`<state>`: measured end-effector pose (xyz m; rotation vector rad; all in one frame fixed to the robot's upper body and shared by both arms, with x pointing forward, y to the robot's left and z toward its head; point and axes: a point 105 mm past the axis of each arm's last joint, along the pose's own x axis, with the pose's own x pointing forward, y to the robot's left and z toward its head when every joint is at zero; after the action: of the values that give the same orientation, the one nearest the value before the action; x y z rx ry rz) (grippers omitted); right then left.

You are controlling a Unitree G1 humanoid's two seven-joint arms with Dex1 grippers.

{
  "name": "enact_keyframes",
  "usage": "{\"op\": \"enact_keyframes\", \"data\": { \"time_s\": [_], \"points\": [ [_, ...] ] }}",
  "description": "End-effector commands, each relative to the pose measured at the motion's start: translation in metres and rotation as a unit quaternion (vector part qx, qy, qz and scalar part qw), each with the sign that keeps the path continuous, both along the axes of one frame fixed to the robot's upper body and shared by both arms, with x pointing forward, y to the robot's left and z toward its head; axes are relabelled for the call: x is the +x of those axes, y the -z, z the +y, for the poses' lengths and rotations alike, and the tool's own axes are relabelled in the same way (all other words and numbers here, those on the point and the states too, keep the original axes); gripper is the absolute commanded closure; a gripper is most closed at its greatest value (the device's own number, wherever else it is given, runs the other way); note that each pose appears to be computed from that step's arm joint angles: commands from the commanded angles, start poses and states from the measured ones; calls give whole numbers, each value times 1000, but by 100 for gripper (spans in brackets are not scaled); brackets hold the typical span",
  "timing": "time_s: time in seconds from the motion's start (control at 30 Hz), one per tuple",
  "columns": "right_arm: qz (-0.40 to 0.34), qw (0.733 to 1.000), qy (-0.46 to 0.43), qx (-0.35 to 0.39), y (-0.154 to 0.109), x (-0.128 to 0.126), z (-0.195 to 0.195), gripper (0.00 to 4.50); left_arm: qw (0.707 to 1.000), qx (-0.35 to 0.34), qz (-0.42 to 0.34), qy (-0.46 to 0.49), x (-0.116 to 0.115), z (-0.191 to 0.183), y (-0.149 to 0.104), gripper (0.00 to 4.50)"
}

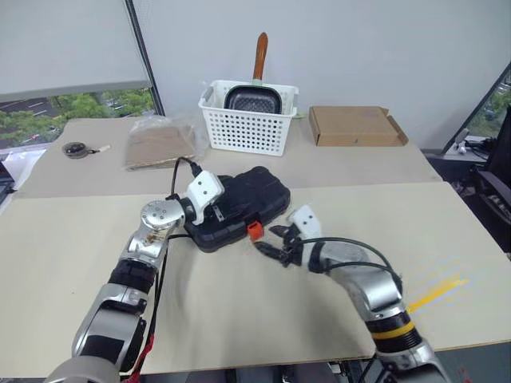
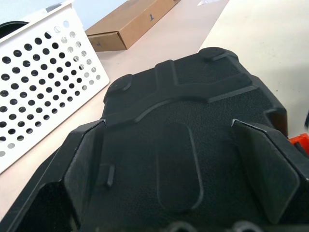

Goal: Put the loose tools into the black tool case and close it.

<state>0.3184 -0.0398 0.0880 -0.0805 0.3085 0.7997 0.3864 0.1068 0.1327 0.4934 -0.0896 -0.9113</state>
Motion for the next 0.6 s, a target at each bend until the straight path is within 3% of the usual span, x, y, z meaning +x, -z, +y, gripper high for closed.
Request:
{"op": "enact_keyframes", "data": {
  "time_s": [0.03,0.2,0.3,0.47,0.6],
  "points": [
    [-3,1000,27,-2,-10,2,7,104,997,48,64,0,-9,4,44,0],
    [-7,998,67,-18,-8,10,4,104,997,47,62,-2,-8,4,43,0],
    [-22,997,72,-18,-13,13,3,167,997,47,62,-2,-8,5,43,0],
    [-46,996,70,-24,-22,12,3,332,997,48,64,-1,-9,4,47,0],
    [-58,996,64,-27,-27,6,3,333,997,48,65,2,-9,2,48,0]
  ]
}}
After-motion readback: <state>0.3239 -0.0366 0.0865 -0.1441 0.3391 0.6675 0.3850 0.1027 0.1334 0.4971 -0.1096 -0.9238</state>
